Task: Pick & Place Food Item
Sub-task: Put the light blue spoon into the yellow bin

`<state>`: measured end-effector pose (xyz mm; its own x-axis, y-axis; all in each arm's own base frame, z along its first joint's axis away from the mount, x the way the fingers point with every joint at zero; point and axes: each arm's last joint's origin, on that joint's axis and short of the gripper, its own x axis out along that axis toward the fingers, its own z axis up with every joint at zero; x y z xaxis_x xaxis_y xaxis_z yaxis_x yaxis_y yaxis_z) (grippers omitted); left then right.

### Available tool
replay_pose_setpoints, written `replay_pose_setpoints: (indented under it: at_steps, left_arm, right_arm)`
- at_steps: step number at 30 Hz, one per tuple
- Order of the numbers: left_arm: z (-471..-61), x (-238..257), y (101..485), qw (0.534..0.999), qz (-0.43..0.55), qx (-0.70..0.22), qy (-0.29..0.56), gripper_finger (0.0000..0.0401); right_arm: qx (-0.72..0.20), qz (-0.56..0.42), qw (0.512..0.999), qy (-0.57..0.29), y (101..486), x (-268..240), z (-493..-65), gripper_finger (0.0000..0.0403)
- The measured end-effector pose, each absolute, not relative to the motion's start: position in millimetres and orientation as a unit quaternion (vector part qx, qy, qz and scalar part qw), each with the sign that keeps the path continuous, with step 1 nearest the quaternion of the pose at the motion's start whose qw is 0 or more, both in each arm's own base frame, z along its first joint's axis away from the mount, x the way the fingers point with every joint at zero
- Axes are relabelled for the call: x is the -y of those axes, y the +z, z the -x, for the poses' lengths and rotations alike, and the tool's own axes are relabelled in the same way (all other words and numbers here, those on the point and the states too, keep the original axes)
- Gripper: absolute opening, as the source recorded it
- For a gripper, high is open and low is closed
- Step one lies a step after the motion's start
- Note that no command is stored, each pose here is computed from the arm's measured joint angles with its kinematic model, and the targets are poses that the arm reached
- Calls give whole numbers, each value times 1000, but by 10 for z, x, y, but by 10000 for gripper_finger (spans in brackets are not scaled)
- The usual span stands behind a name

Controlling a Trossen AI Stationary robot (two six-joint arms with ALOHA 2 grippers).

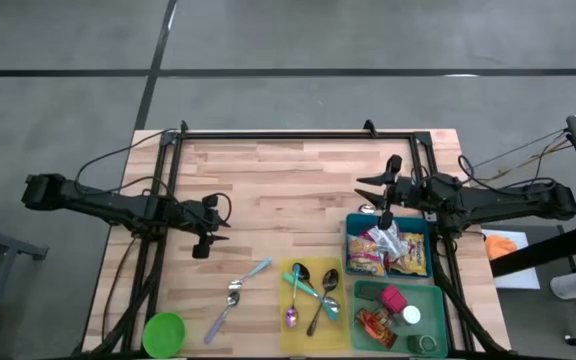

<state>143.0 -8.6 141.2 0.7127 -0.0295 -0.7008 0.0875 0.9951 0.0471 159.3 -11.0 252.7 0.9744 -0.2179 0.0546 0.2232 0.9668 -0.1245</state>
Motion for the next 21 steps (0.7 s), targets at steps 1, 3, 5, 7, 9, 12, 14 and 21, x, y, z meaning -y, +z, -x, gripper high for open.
replay_pose_setpoints:
  at_steps: [1, 3, 5, 7, 9, 12, 14, 21]
  left_arm:
    - [-1430, 87, 1412, 925, -38, -378, -32, 174]
    - [-1430, 86, 1413, 925, -38, -378, -32, 174]
    - [-1430, 87, 1412, 925, -38, -378, -32, 174]
    - [-1430, 86, 1412, 925, -38, -378, -32, 174]
    - [-1430, 86, 1412, 925, -38, -378, -32, 174]
    - [-1430, 87, 1412, 925, -38, -378, -32, 174]
    - [-1430, 86, 1412, 925, -38, -378, -32, 174]
    - [-1430, 87, 1412, 925, -38, -378, -32, 174]
  right_arm:
    - [19, 67, 991, -111, 2519, 110, -1593, 121]
    - [17, 67, 991, -111, 2506, 110, -1593, 121]
    - [16, 63, 992, -111, 2503, 110, -1595, 121]
    - [17, 63, 992, -111, 2503, 110, -1595, 121]
    - [16, 65, 992, -111, 2503, 110, -1595, 121]
    - [16, 65, 992, -111, 2503, 110, -1595, 121]
    - [16, 65, 992, -111, 2502, 110, -1595, 121]
    - [16, 63, 992, -111, 2500, 110, -1595, 121]
